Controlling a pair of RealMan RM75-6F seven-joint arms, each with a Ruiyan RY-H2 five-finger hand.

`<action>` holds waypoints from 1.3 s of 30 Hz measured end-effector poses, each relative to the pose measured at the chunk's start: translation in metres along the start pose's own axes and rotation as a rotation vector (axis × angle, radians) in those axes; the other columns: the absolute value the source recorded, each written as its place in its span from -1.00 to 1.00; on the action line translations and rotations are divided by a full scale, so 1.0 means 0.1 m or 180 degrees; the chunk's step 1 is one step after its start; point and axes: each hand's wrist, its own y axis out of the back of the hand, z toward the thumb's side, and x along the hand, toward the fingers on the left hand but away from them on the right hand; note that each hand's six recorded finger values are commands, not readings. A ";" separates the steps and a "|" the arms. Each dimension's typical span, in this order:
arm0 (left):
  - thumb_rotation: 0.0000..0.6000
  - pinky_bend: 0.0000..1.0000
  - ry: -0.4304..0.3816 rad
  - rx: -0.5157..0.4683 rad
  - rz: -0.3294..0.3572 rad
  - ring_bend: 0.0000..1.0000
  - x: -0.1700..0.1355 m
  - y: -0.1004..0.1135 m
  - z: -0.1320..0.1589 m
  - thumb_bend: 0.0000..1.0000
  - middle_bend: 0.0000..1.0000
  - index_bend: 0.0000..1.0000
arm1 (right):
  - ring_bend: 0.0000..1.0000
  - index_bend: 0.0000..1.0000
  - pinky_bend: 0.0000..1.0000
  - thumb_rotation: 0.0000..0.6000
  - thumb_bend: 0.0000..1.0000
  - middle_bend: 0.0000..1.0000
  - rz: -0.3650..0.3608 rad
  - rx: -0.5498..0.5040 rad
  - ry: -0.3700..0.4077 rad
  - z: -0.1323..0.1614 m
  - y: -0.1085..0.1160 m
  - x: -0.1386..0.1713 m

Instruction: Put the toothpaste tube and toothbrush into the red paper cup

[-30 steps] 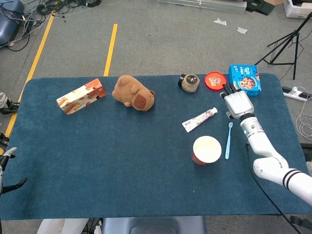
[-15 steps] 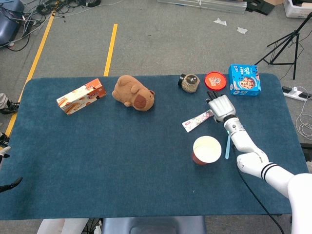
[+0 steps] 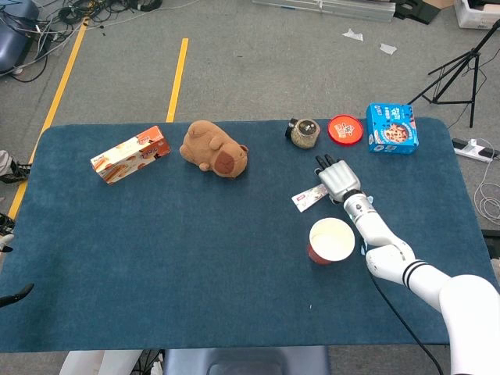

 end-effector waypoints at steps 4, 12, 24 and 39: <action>1.00 -0.57 0.0007 -0.0006 0.0016 -0.51 0.00 0.02 -0.01 -1.00 -0.38 -0.69 | -1.00 -0.48 -0.48 1.00 -0.59 -0.98 0.0052 0.0060 0.0081 0.11 -0.02 -0.04; 1.00 -0.57 0.0021 -0.0016 0.0041 -0.51 -0.01 0.06 -0.03 -1.00 -0.38 -0.69 | -1.00 -0.48 -0.53 1.00 -0.59 -1.00 0.0102 0.0133 0.0164 0.22 -0.02 -0.08; 1.00 -0.57 0.0021 -0.0017 0.0032 -0.51 -0.02 0.05 -0.03 -1.00 -0.38 -0.68 | -1.00 -0.48 -0.54 1.00 -0.59 -1.00 0.0129 0.0188 0.0213 0.26 -0.04 -0.08; 1.00 -0.57 0.0060 0.0098 -0.0044 -0.51 0.00 -0.06 -0.04 -1.00 -0.38 -0.68 | -1.00 -0.48 -0.54 1.00 -0.59 -1.00 0.0038 0.0124 0.0276 0.15 -0.06 -0.04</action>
